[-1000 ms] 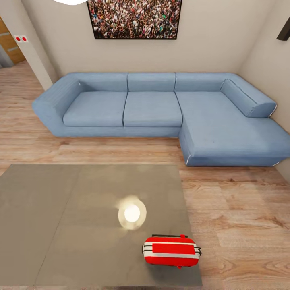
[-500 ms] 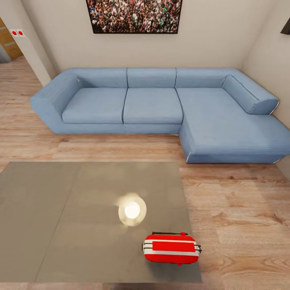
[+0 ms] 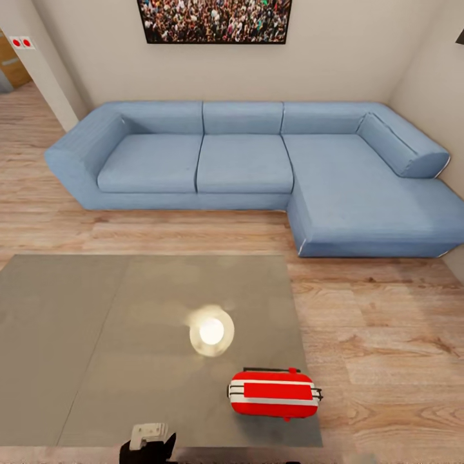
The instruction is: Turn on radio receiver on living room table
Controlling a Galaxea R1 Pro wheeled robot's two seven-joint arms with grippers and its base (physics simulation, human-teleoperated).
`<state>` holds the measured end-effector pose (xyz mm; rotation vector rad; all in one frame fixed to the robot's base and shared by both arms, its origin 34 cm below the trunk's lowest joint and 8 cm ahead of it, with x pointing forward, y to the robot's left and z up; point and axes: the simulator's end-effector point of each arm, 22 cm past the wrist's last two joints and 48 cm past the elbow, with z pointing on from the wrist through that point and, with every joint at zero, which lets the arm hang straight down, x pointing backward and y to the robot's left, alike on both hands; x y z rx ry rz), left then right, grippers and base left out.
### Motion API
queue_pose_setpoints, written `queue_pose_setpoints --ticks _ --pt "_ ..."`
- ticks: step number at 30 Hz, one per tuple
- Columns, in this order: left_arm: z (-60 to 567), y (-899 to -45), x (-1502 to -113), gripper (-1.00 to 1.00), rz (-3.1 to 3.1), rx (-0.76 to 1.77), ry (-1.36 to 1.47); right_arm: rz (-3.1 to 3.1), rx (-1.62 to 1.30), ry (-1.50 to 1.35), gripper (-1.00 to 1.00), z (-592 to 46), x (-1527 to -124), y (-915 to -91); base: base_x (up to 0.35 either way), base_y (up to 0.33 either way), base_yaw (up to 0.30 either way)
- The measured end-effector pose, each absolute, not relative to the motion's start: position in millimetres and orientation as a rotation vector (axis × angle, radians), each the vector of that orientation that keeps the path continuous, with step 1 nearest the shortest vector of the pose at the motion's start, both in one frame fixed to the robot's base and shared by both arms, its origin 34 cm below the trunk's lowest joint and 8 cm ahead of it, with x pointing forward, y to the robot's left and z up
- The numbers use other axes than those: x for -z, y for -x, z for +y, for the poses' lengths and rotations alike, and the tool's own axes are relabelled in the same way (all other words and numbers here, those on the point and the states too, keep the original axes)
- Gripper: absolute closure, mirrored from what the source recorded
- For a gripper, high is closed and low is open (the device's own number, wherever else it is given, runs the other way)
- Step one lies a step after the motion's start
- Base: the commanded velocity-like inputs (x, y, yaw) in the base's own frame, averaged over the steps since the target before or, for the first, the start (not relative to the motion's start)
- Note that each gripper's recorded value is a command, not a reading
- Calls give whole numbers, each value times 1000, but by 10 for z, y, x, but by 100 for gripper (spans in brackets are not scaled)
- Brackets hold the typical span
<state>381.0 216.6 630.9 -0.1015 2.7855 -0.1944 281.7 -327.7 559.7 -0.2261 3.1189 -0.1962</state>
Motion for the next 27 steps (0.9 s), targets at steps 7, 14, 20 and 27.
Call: queue_pose_setpoints --ticks 7,14,20,27 --pt "2073 -4194 -6554 -100 2729 251 38 3032 227 320 -100 -3303 -5661 -3308 0 0 -51" --pt "2135 -4330 -6646 -100 2737 96 -254 2942 340 355 -100 -3697 -5891 -3902 0 0 -72" --pt "2119 -4337 -6628 -100 2736 75 -300 2871 398 364 -100 -3886 -6111 -4331 0 0 -74" --pt "2116 -4336 -6595 -100 2749 81 -294 2817 431 335 -100 -3866 -6469 -4843 0 0 -77"
